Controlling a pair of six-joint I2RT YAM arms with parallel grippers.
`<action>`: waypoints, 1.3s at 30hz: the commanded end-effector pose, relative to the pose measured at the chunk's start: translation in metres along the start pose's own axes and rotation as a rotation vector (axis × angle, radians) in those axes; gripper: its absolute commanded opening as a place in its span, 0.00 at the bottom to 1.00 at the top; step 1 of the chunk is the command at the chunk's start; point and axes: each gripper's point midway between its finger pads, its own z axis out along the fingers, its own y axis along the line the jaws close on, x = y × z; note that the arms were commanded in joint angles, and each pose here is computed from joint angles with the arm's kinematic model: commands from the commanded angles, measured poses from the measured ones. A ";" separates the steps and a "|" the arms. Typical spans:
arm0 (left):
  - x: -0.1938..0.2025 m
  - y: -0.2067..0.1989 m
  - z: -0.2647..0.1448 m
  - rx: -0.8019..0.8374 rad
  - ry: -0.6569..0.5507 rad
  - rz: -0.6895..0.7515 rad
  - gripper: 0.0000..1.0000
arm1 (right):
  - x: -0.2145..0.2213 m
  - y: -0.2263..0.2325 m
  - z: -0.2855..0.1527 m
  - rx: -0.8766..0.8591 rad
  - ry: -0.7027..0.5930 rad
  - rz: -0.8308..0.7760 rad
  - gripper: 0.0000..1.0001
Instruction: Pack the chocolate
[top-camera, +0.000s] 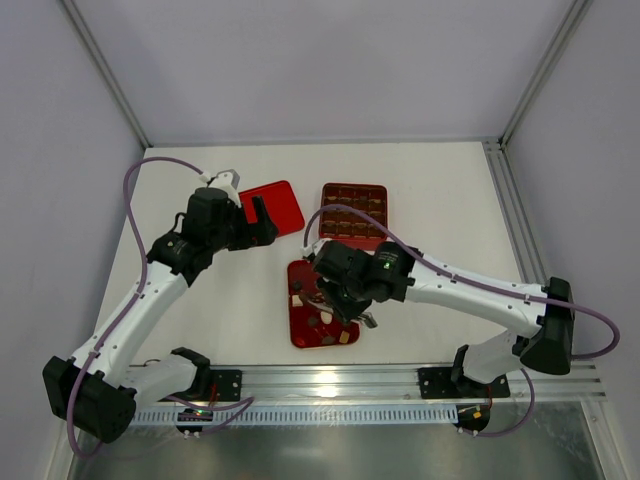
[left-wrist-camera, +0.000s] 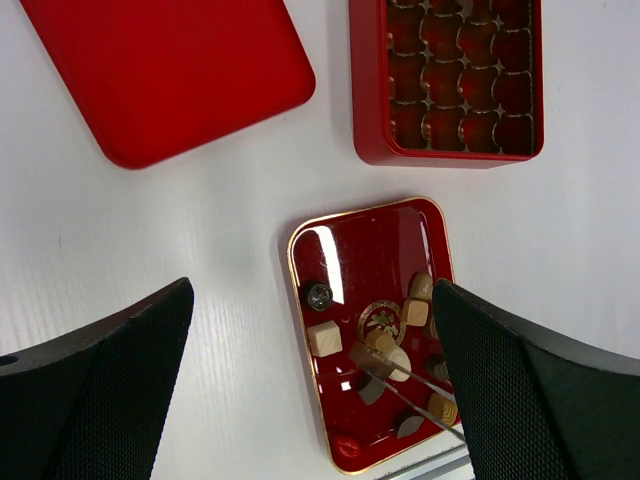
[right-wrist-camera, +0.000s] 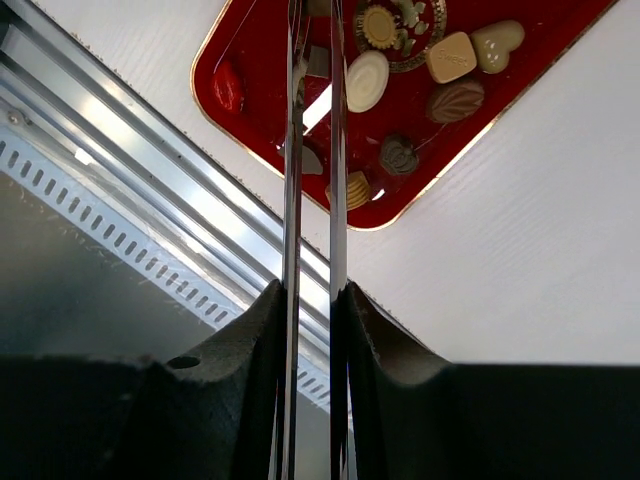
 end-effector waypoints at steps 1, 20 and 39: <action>-0.004 0.000 0.000 -0.001 -0.017 0.010 1.00 | -0.019 -0.013 -0.026 0.013 -0.094 0.048 0.23; -0.006 -0.001 -0.003 0.004 -0.028 0.012 1.00 | -0.159 -0.165 -0.032 0.189 -0.372 0.388 0.22; -0.008 0.002 -0.004 -0.017 -0.040 0.013 1.00 | -0.169 -0.184 0.025 0.182 -0.293 0.425 0.23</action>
